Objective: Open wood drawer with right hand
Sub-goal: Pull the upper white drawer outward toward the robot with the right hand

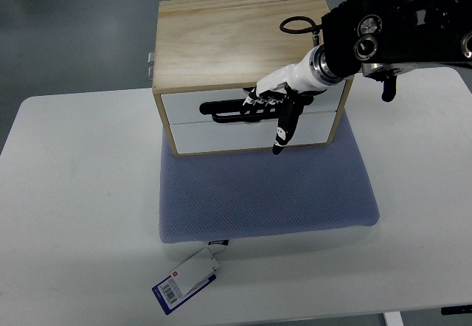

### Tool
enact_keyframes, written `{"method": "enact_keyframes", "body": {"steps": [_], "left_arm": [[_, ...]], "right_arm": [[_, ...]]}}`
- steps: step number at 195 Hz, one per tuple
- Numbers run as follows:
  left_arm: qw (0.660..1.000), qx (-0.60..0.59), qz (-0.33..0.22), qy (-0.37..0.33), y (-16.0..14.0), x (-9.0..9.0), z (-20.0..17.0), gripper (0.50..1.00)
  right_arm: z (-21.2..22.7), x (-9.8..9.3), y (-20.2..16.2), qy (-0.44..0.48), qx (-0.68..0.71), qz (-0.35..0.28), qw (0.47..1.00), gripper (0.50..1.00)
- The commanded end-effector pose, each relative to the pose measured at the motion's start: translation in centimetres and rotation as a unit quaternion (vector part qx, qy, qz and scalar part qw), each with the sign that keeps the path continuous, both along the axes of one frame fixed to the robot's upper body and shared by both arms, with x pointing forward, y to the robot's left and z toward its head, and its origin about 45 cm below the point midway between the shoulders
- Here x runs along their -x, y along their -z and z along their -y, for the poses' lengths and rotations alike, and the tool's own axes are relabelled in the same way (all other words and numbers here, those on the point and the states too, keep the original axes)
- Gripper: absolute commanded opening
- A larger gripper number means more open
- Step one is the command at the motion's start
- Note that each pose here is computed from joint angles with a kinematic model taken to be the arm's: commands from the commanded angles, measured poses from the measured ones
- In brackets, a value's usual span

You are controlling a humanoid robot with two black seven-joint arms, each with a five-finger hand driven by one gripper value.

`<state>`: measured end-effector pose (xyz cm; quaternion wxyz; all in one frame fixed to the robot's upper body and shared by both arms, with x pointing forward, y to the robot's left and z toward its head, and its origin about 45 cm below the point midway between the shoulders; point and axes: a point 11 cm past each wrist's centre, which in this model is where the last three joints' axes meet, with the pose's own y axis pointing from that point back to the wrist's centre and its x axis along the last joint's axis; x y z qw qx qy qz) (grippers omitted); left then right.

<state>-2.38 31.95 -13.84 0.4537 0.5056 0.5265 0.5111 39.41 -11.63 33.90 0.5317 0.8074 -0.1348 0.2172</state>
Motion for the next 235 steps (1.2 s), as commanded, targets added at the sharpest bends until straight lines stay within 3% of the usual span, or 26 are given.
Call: {"method": "enact_keyframes", "body": {"steps": [1, 235], "left_arm": [[1.000, 0.000, 0.000, 0.001, 0.0, 0.0, 0.0, 1.000], [1.000, -0.001, 0.000, 0.000, 0.0, 0.0, -0.1, 1.000]], "right_arm": [[-0.2, 0.4, 0.2, -0.009, 0.004, -0.012, 1.000, 0.921], [0.3, 4.2, -1.8, -0.079, 0.006, -0.107, 0.991, 0.932]]}}
